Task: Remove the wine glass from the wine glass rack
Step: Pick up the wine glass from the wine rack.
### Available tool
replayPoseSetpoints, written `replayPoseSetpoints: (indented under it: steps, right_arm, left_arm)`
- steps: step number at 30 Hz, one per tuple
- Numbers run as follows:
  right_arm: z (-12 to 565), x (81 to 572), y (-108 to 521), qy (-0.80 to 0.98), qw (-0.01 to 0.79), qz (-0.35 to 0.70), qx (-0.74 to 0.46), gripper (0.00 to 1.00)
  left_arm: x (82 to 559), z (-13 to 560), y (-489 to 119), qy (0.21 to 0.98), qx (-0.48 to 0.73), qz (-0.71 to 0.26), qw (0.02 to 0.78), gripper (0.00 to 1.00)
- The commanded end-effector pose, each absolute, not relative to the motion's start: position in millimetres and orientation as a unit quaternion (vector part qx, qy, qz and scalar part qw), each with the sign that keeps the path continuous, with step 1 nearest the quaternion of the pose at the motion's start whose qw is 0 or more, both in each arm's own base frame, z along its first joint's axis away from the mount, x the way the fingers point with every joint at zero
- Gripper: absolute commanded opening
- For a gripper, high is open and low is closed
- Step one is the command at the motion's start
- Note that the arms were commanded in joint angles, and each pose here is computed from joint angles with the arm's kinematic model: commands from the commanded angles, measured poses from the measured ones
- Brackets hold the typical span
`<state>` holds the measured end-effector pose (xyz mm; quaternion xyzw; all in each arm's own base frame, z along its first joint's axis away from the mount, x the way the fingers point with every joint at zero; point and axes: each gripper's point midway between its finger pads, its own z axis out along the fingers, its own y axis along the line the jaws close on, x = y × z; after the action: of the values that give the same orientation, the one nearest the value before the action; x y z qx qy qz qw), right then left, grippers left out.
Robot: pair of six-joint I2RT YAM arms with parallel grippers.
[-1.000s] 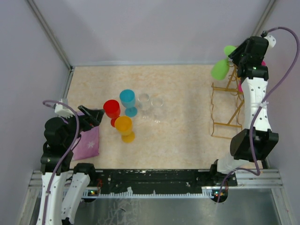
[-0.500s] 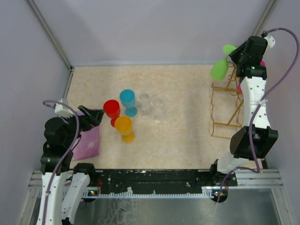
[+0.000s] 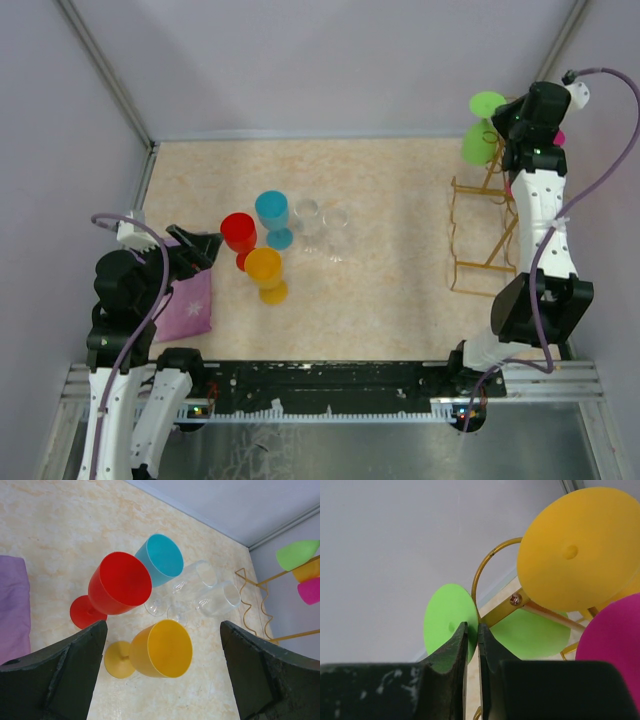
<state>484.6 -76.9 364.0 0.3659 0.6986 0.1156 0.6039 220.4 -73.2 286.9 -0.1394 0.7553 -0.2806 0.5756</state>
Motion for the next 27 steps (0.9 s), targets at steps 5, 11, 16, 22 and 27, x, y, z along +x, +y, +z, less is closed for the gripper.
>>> replayPoseSetpoints:
  steps: [5,11,16,22,27]
  right_arm:
    - [382.7,473.8,-79.6,0.669,0.624,0.135,0.381,0.0]
    - [397.0,474.8,-77.1,0.653,0.636,0.163,0.378,0.0]
    - [404.7,474.6,-72.2,0.651,0.635,0.186,0.372,0.0]
    - [407.0,472.7,-67.3,0.651,0.632,0.2,0.369,0.0]
    - [411.3,469.2,-65.3,0.649,0.633,0.207,0.368,0.0]
  left_arm:
    - [219.1,286.8,-73.2,0.756,-0.137,-0.28,0.575,0.99]
    - [219.1,287.0,-72.2,0.757,-0.138,-0.278,0.576,0.99]
    - [219.9,286.8,-73.4,0.756,-0.138,-0.281,0.574,0.99]
    - [219.3,286.8,-73.4,0.757,-0.138,-0.281,0.574,0.99]
    - [219.2,287.1,-73.2,0.756,-0.138,-0.28,0.575,0.99]
